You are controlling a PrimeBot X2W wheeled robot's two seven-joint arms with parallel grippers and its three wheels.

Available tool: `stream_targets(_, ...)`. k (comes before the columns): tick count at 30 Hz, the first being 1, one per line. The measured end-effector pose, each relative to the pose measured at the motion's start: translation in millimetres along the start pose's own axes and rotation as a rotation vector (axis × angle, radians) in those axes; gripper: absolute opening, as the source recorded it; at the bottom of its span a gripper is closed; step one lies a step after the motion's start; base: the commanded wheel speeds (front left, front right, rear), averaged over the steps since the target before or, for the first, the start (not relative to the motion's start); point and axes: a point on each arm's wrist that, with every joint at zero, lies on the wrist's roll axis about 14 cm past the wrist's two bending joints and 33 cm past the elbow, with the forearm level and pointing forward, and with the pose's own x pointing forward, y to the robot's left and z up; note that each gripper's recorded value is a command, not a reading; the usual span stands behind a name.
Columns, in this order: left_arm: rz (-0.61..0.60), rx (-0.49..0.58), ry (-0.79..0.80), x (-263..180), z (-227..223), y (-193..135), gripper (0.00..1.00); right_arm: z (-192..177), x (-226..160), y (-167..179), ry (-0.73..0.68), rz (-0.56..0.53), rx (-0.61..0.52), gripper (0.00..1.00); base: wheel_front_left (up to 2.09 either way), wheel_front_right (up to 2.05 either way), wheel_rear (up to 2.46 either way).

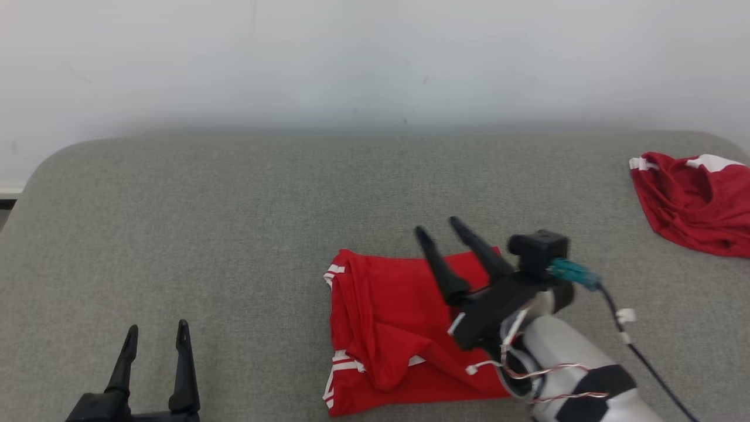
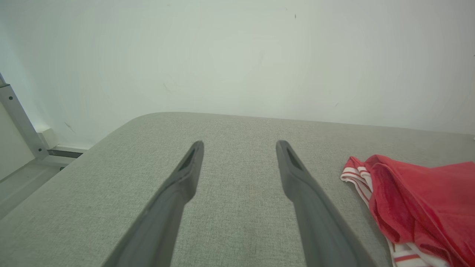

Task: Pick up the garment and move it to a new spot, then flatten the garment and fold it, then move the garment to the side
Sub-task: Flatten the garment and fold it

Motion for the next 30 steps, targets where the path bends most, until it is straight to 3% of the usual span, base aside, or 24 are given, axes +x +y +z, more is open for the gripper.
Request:
stream_targets(7, -0.006, 0.004, -0.007, -1, 2, -1, 1.0, 19, -40, -64, -0.061, -0.155, -0.031, 1.0, 0.0, 0.0, 0.0)
stream_targets(14, -0.019, 0.01, -0.01, -2, 3, -5, 1.0, 27, -83, -103, -0.133, -0.297, -0.018, 1.0, 0.0, 0.0, 0.0)
stream_targets(20, -0.047, 0.012, -0.005, 2, 1, -14, 1.0, 12, -103, -100, -0.131, -0.325, -0.005, 1.0, 0.0, 0.0, 0.0)
stream_targets(26, -0.077, 0.006, 0.018, 3, -7, -25, 1.0, 19, -114, -96, -0.182, -0.348, -0.021, 1.0, 0.0, 0.0, 0.0)
stream_targets(30, -0.139, -0.007, 0.045, 1, -16, -46, 1.0, 17, -121, -98, -0.189, -0.373, -0.017, 1.0, 0.0, 0.0, 0.0)
